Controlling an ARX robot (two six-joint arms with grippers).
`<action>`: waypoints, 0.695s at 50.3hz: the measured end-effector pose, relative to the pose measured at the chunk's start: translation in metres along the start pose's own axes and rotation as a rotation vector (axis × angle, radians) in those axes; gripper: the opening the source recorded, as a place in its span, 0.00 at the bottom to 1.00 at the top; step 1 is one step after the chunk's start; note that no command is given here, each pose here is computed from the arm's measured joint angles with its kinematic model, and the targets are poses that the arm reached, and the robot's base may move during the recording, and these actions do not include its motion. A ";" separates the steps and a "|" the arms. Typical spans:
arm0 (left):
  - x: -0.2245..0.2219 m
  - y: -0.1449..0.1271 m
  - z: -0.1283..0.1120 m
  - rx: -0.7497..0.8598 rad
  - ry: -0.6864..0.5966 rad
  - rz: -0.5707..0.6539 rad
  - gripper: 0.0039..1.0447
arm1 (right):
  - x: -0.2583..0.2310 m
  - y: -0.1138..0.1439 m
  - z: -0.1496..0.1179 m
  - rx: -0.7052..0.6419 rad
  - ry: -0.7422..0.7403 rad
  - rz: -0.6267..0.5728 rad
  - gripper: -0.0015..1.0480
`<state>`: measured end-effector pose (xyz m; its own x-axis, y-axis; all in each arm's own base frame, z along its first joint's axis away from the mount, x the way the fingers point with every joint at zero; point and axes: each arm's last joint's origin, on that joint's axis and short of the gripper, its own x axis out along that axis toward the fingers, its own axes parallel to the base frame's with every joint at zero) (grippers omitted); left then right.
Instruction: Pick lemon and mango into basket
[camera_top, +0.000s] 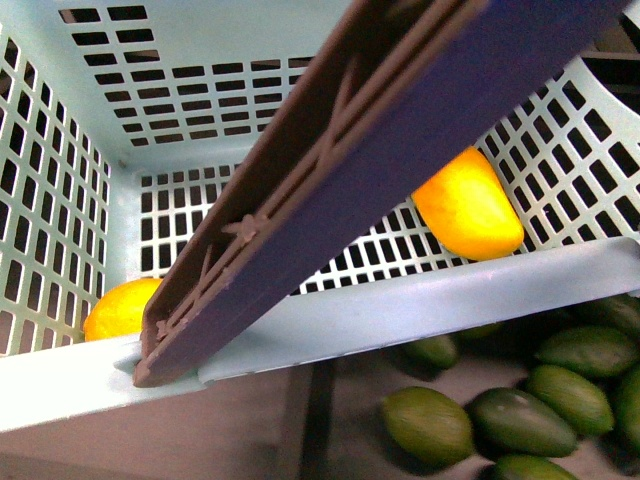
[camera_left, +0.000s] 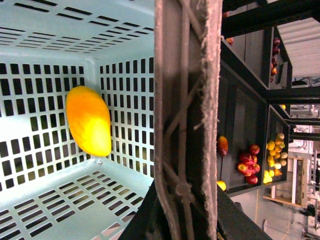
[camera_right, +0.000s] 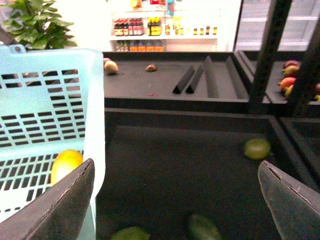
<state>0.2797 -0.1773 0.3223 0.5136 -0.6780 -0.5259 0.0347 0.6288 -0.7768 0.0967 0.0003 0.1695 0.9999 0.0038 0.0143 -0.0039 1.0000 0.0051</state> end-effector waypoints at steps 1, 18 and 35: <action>0.000 0.000 0.000 -0.001 -0.002 0.001 0.06 | 0.000 0.000 0.000 0.000 0.000 -0.001 0.92; -0.001 0.003 0.004 -0.006 -0.024 0.014 0.06 | 0.000 0.000 0.000 -0.001 0.002 0.002 0.92; 0.008 0.004 0.001 -0.134 -0.309 0.023 0.06 | 0.000 0.000 0.000 -0.001 0.002 -0.003 0.92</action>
<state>0.2847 -0.1805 0.3154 0.7493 -0.5037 -0.4300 -0.0824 0.5733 -0.8152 0.0968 0.0001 0.1690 0.9999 0.0011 0.0124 -0.0012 1.0000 0.0044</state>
